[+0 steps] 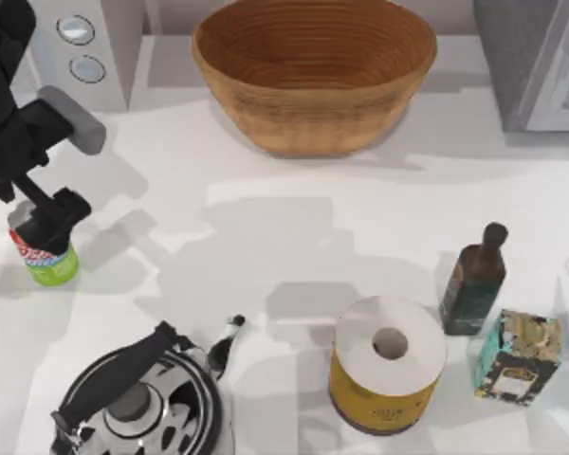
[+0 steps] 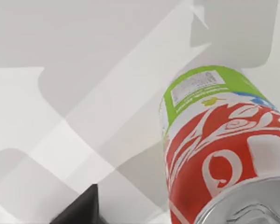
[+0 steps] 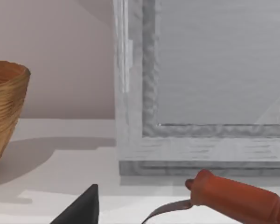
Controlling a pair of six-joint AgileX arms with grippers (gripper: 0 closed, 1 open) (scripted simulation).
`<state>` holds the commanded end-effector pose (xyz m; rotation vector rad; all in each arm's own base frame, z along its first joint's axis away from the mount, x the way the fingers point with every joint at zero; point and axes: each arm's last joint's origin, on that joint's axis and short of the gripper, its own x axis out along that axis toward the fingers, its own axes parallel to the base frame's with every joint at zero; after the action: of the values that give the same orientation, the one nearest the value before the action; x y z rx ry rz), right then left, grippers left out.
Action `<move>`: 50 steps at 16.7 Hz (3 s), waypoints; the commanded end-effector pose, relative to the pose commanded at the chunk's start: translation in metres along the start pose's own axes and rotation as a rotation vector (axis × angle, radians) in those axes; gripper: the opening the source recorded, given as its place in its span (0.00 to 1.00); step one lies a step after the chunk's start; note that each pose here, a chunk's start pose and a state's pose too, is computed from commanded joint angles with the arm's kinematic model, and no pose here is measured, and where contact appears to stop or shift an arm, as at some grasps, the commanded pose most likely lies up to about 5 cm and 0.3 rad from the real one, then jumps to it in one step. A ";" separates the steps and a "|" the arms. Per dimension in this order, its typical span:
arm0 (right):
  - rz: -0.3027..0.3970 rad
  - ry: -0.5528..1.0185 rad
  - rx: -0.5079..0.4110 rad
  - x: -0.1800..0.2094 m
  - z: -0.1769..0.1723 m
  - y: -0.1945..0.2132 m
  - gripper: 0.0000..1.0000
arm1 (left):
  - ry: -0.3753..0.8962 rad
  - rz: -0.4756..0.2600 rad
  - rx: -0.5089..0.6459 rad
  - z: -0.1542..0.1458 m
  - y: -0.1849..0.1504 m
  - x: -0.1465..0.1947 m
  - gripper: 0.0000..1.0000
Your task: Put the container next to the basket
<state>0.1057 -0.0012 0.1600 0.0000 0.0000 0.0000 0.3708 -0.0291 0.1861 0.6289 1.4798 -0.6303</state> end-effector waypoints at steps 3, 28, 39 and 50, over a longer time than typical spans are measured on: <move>0.000 0.000 0.000 0.000 0.000 0.000 1.00 | 0.000 0.000 0.000 0.000 0.000 0.013 1.00; 0.000 0.000 0.000 0.000 0.000 0.000 1.00 | 0.000 0.000 0.000 -0.001 -0.001 0.026 0.00; 0.000 0.000 0.000 0.000 0.000 0.000 1.00 | 0.043 -0.048 -0.040 0.060 -0.046 0.061 0.00; 0.000 0.000 0.000 0.000 0.000 0.000 1.00 | 0.071 -0.010 -0.613 0.189 -0.192 0.056 0.00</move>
<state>0.1057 -0.0012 0.1600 0.0000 0.0000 0.0000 0.3629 -0.2981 0.1306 0.1664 1.6361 -0.1381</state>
